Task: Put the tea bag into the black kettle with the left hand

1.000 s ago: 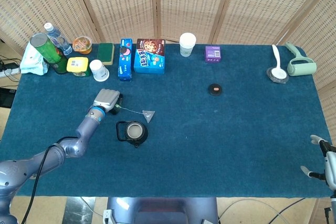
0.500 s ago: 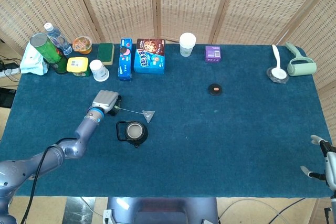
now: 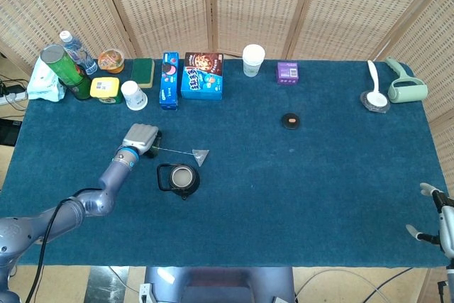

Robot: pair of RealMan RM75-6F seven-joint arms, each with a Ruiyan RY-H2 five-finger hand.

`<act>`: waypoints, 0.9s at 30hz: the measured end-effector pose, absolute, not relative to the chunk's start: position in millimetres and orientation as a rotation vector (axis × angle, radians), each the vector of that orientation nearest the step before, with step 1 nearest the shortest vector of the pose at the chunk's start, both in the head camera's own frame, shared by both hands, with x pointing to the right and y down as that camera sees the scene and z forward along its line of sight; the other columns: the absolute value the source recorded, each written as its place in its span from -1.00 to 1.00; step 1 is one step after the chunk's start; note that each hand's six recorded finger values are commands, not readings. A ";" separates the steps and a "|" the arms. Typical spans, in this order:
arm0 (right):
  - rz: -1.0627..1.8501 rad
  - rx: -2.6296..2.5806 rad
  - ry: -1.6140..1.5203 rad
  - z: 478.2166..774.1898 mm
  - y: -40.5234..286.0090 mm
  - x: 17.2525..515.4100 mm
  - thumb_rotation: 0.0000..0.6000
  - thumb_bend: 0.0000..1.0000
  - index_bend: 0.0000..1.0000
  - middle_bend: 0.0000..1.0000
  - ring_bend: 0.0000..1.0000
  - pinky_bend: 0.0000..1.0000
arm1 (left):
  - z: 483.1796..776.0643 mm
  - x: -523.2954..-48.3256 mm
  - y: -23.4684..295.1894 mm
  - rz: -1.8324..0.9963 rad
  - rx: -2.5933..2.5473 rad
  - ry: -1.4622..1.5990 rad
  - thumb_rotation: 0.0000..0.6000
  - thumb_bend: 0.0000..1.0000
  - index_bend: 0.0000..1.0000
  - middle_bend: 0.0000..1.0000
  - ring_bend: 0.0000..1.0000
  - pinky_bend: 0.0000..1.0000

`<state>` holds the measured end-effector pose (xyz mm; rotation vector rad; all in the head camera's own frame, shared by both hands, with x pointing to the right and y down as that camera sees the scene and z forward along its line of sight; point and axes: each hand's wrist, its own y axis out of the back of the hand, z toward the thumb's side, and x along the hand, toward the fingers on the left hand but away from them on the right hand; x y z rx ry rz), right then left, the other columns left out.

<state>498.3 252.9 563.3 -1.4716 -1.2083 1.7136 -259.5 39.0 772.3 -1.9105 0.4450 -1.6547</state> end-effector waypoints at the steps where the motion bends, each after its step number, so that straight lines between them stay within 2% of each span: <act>1: 1.713 -1.473 -1.208 563.5 252.6 497.9 1.00 -0.69 -0.60 -0.42 -0.26 -0.29 | 771.6 -259.9 38.7 -1.654 -1.910 0.447 1.00 -0.01 0.22 1.00 1.00 1.00; 13: 1.703 -1.479 -1.200 564.7 254.4 495.1 1.00 -0.69 -0.59 -0.42 -0.27 -0.30 | 756.5 -265.4 31.7 -1.617 -1.900 0.526 1.00 0.04 0.27 1.00 1.00 1.00; 27: 1.677 -1.492 -1.225 563.4 255.1 493.8 1.00 -0.69 -0.51 -0.42 -0.32 -0.30 | 689.1 -255.3 9.2 -1.388 -2.045 0.841 1.00 0.07 0.37 1.00 1.00 1.00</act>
